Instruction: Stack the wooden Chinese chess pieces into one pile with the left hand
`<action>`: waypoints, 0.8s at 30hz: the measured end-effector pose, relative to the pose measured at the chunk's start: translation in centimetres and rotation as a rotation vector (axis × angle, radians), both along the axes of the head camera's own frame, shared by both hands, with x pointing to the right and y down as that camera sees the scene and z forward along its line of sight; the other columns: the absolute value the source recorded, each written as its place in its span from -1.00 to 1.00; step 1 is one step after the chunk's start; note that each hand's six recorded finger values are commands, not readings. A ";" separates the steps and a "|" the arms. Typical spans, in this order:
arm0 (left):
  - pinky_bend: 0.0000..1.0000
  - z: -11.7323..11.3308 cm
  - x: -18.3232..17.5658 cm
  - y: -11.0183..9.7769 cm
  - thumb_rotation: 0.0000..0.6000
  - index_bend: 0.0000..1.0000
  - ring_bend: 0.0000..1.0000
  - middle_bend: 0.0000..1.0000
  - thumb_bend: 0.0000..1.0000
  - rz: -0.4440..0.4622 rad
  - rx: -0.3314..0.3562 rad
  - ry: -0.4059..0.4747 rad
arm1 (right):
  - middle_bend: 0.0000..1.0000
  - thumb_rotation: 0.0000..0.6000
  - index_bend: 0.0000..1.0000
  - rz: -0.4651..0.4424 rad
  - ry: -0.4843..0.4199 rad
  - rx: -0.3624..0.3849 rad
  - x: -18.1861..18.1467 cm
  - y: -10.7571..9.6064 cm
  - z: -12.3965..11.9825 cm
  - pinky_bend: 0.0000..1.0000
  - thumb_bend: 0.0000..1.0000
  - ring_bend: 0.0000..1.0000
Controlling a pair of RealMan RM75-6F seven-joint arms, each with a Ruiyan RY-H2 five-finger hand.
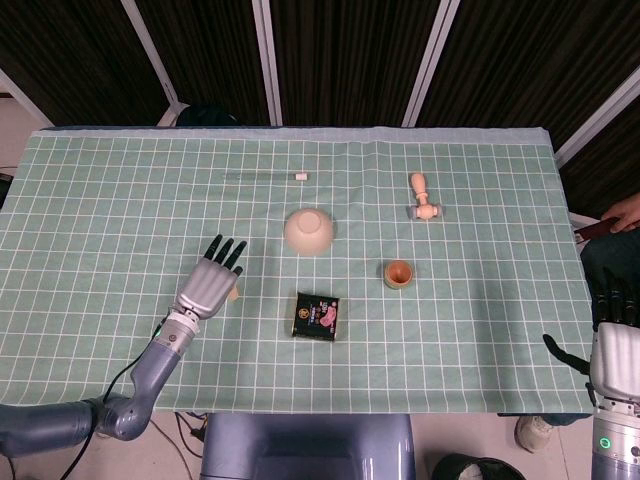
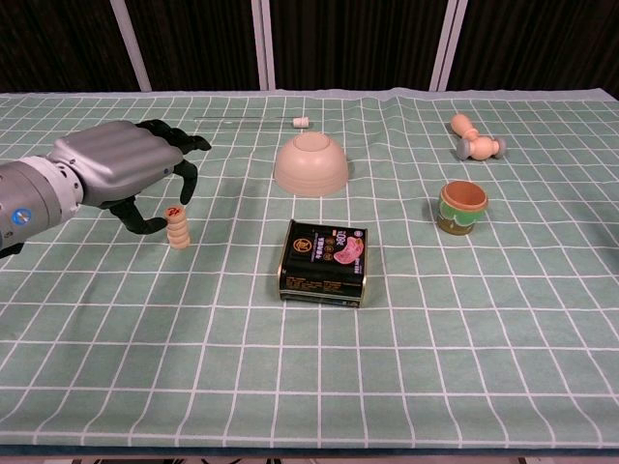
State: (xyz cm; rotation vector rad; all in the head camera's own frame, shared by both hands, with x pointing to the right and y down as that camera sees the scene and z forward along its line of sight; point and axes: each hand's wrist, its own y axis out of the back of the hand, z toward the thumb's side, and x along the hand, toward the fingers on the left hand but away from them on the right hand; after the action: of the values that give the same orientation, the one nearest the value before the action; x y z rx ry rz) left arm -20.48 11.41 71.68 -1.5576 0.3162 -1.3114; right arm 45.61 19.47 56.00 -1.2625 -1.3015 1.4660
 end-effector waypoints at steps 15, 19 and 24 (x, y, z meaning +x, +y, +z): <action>-1.00 -6.8 -5.1 -0.6 1.00 -0.62 -1.00 -0.99 -0.40 -0.135 0.132 0.114 | -0.97 1.00 -0.75 -0.022 -0.007 0.009 -0.3 0.0 -0.1 -1.00 -0.53 -1.00; -1.00 -9.8 -8.6 0.6 1.00 -0.73 -1.00 -1.00 -0.42 -0.189 0.182 0.158 | -0.97 1.00 -0.76 -0.051 -0.018 -0.004 -0.7 0.0 0.0 -1.00 -0.53 -1.00; -1.00 -13.2 -14.3 3.0 1.00 -0.81 -1.00 -1.00 -0.43 -0.305 0.227 0.192 | -0.97 1.00 -0.76 -0.133 -0.037 -0.056 -1.7 0.3 0.4 -1.00 -0.53 -1.00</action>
State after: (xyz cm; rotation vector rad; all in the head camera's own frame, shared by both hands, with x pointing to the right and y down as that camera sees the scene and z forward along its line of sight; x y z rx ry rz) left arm -34.82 14.39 58.47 -1.4817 0.8232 -1.3038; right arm 43.95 19.82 56.35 -1.3913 -1.1835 1.3992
